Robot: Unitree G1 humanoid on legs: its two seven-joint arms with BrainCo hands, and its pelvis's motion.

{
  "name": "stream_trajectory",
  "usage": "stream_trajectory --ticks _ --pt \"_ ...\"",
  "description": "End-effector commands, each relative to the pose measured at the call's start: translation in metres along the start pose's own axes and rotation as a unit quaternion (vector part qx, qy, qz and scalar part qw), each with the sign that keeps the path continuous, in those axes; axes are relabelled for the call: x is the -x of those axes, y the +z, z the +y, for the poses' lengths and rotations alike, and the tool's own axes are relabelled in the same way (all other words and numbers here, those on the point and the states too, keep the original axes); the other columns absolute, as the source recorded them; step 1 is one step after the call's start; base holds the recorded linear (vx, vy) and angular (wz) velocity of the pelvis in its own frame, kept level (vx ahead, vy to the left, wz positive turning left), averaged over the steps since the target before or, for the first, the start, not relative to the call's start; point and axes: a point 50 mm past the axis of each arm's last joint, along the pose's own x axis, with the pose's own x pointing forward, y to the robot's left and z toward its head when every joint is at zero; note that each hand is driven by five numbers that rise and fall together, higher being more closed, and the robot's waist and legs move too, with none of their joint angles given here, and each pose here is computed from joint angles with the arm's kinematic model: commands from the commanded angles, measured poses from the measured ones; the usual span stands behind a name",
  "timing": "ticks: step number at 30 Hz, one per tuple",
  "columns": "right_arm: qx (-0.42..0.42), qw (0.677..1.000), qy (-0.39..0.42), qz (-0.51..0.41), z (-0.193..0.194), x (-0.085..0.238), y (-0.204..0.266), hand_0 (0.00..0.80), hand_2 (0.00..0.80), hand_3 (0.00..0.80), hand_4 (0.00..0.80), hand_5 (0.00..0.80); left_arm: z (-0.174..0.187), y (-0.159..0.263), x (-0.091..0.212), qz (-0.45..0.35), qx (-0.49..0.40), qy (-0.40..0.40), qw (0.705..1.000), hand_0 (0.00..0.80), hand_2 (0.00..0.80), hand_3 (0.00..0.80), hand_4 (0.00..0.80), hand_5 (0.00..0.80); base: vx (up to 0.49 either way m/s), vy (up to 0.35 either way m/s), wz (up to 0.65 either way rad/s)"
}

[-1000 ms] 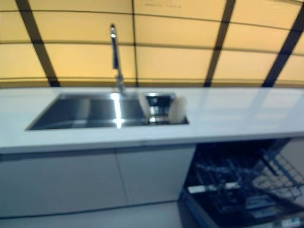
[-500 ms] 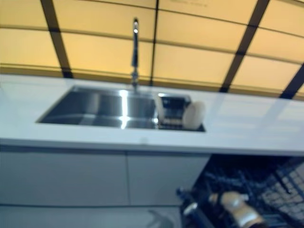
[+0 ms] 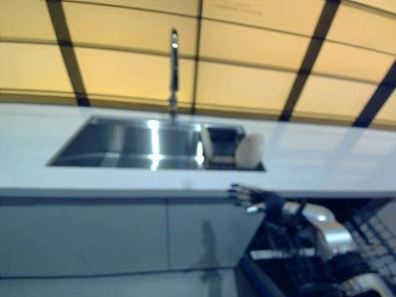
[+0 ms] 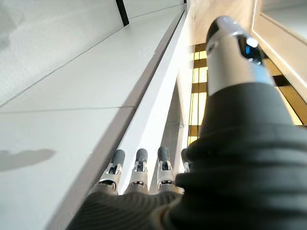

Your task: Take plates into dishwasher

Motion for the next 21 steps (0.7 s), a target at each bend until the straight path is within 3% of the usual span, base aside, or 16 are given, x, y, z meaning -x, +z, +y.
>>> stream_trajectory --ticks 1,3,9,17,21 --pt "0.017 0.997 -0.011 -0.072 -0.011 0.002 0.032 0.0 0.0 0.0 0.0 0.0 0.005 0.009 -0.001 -0.008 -0.007 0.004 1.0 0.0 0.0 0.0 0.0 0.0 0.08 -0.118 0.39" --pt "0.008 0.997 -0.026 -0.077 -0.014 0.001 0.035 0.0 0.0 0.0 0.0 0.0 -0.002 0.012 -0.002 -0.004 0.039 0.0 0.999 0.0 0.0 0.0 0.0 0.0 0.097 -0.096 0.37" --pt "-0.022 0.989 -0.076 -0.126 -0.029 0.009 0.054 0.0 0.0 0.0 0.0 0.0 -0.021 0.008 -0.003 -0.002 0.027 -0.022 0.999 0.0 0.0 0.0 0.0 0.0 0.123 -0.045 0.16" --pt "-0.031 0.939 -0.301 -0.164 -0.068 0.038 0.062 0.0 0.0 0.0 0.0 0.0 -0.027 0.001 -0.002 0.003 0.029 -0.022 0.999 0.0 0.0 0.0 0.0 0.0 0.039 -0.025 -0.09" --pt "-0.029 0.923 -0.341 -0.177 -0.074 0.044 0.069 0.0 0.0 0.0 0.0 0.0 -0.026 0.003 -0.002 -0.001 0.028 -0.025 0.999 0.0 0.0 0.0 0.0 0.0 0.009 -0.018 -0.05"
